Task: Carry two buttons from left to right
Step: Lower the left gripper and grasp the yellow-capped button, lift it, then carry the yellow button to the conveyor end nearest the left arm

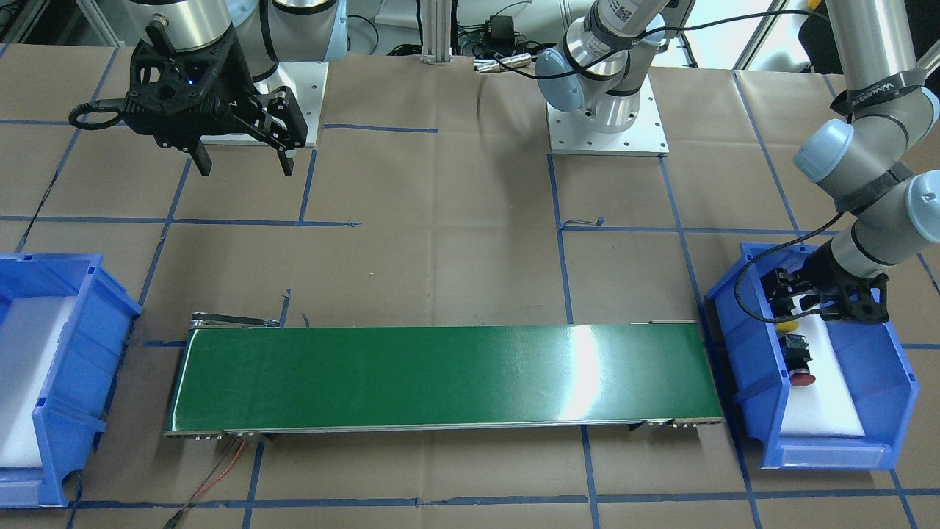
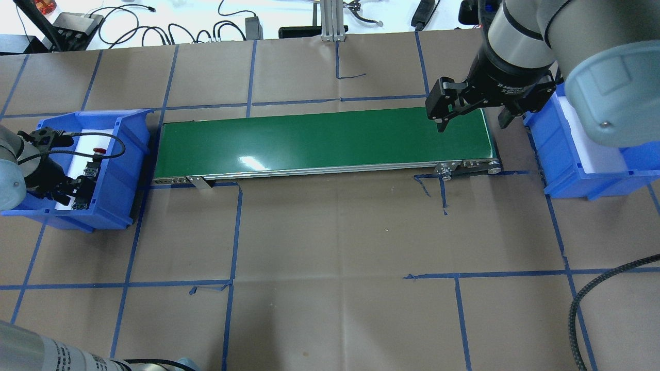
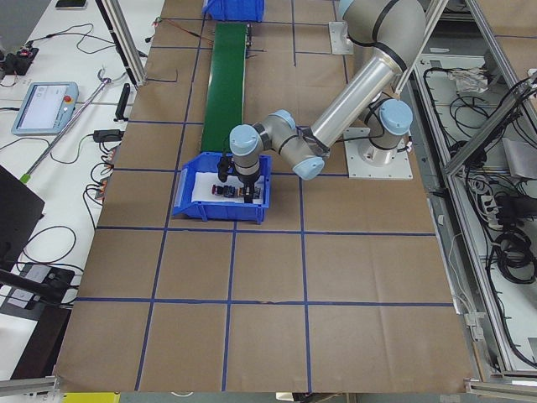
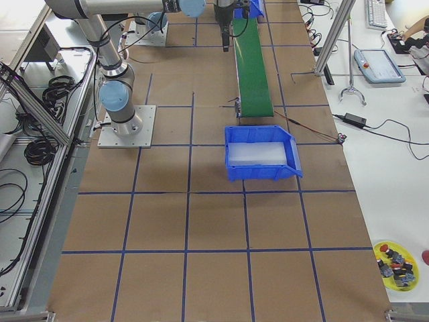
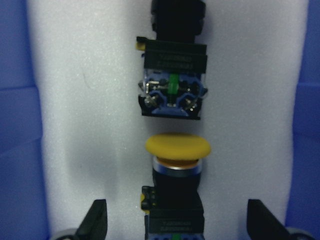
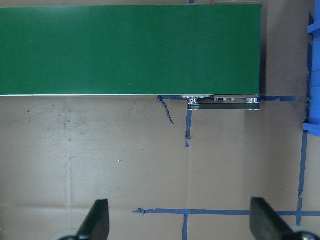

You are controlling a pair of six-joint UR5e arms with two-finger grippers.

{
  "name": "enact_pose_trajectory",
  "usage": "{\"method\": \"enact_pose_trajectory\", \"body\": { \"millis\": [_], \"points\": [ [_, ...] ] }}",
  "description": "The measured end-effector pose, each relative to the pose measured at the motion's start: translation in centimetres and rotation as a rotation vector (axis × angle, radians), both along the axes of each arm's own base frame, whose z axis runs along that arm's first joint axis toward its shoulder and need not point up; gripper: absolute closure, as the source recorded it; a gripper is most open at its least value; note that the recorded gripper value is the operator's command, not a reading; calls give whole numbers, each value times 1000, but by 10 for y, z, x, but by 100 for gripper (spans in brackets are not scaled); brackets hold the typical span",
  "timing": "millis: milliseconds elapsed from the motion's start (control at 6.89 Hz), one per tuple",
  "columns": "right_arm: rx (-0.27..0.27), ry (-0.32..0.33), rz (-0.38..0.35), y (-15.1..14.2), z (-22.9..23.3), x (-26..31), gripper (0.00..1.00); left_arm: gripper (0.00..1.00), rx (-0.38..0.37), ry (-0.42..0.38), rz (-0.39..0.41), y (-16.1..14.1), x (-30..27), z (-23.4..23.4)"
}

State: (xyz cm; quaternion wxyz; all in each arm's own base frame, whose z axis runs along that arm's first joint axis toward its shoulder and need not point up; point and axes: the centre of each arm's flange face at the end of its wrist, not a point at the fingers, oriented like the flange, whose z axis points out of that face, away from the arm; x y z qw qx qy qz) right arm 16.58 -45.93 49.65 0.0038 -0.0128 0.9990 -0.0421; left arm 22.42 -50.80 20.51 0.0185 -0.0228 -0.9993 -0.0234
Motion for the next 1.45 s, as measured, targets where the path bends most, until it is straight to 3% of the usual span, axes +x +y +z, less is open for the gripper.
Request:
{"method": "enact_pose_trajectory", "body": {
  "millis": [145, 290, 725, 1160, 1450],
  "points": [
    [1, 0, 0, 0, 0, 0, 0, 85, 3, 1, -1, -1, 1, -3],
    [1, 0, 1, 0, 0, 0, 0, 97, 1, -2, 3, -3, 2, -1],
    [3, 0, 1, 0, 0, 0, 0, 100, -37, -31, 13, -13, 6, 32],
    [1, 0, 1, 0, 0, 0, 0, 100, -20, -19, 9, -29, 14, 125],
    [1, 0, 1, 0, 1, 0, 0, 99, -12, -18, -20, -61, -20, 165]
  ]
}}
